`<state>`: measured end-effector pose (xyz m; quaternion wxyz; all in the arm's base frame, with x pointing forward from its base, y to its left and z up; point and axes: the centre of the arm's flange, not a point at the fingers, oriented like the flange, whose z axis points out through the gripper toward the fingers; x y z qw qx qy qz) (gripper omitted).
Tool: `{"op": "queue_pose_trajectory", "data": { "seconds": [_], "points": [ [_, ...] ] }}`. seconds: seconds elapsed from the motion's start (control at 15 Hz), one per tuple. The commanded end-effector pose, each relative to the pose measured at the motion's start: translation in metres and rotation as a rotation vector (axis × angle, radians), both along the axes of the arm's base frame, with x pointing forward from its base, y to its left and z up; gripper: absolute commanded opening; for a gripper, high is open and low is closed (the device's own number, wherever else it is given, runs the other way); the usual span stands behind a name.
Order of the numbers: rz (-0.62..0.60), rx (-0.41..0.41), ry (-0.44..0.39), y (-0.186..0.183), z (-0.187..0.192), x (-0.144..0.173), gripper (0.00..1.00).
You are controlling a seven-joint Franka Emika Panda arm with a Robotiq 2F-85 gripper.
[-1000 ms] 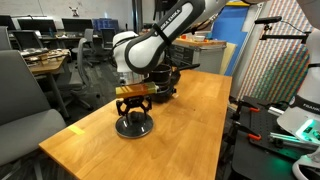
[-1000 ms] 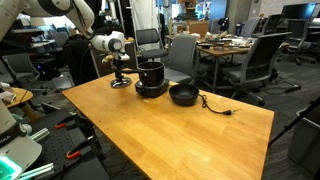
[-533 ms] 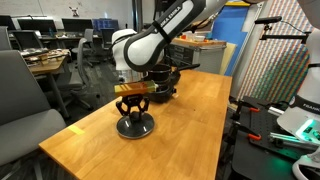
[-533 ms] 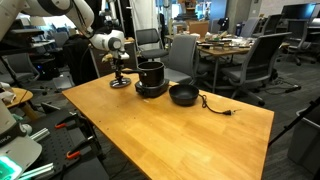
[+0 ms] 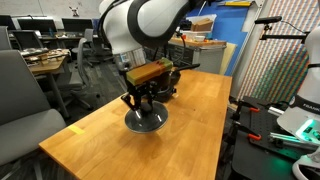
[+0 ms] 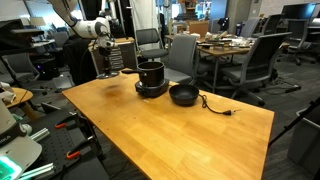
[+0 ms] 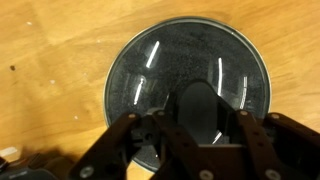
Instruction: Take the blocks out of the bowl, put them in the pot, pick the pot and put it on the stove then cover it with the lid
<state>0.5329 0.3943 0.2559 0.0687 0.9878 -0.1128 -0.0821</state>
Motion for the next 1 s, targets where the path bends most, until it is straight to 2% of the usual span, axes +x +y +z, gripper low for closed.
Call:
{"op": "queue_pose_trajectory", "data": {
  "seconds": [0.0, 0.2, 0.47, 0.53, 0.8, 0.93],
  "points": [
    [0.179, -0.056, -0.070, -0.032, 0.080, -0.033, 0.15],
    [0.262, -0.011, -0.210, -0.077, 0.121, -0.021, 0.15],
    [0.164, 0.116, -0.380, -0.159, 0.156, 0.011, 0.15],
    [0.146, 0.110, -0.411, -0.184, 0.160, 0.019, 0.15],
    [0.113, 0.159, -0.393, -0.295, 0.173, 0.044, 0.16],
    [0.118, 0.188, -0.375, -0.333, 0.184, 0.054, 0.16]
  ]
}}
